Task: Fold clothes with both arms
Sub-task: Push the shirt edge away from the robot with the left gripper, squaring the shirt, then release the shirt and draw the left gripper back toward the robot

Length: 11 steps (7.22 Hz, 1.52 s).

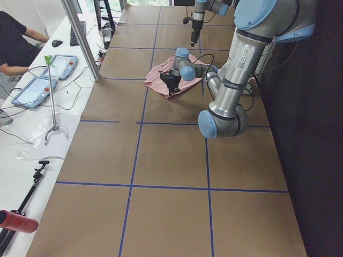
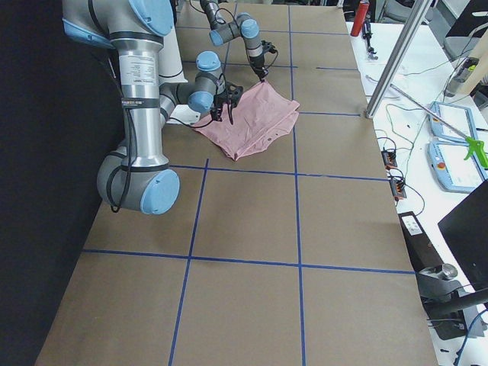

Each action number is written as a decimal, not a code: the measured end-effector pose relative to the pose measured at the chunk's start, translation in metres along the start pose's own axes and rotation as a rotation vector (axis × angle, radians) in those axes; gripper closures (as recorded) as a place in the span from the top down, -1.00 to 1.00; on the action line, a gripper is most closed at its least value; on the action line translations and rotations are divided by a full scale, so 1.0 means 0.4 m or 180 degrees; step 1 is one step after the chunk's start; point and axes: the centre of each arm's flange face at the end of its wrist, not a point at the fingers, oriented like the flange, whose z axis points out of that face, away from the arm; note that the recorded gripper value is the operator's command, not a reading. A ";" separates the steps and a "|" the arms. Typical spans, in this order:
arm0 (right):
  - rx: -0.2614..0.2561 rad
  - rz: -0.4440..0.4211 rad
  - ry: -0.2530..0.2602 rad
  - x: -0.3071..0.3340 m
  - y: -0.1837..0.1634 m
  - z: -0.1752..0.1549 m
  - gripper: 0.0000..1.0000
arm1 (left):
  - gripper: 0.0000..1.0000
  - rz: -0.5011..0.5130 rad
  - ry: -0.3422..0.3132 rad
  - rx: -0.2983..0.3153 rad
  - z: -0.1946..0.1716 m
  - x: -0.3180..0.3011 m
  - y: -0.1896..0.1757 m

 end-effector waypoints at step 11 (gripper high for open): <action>0.0130 0.0055 0.0043 -0.005 -0.036 0.035 1.00 | 1.00 0.0558 0.0742 0.0617 0.155 0.395 -0.361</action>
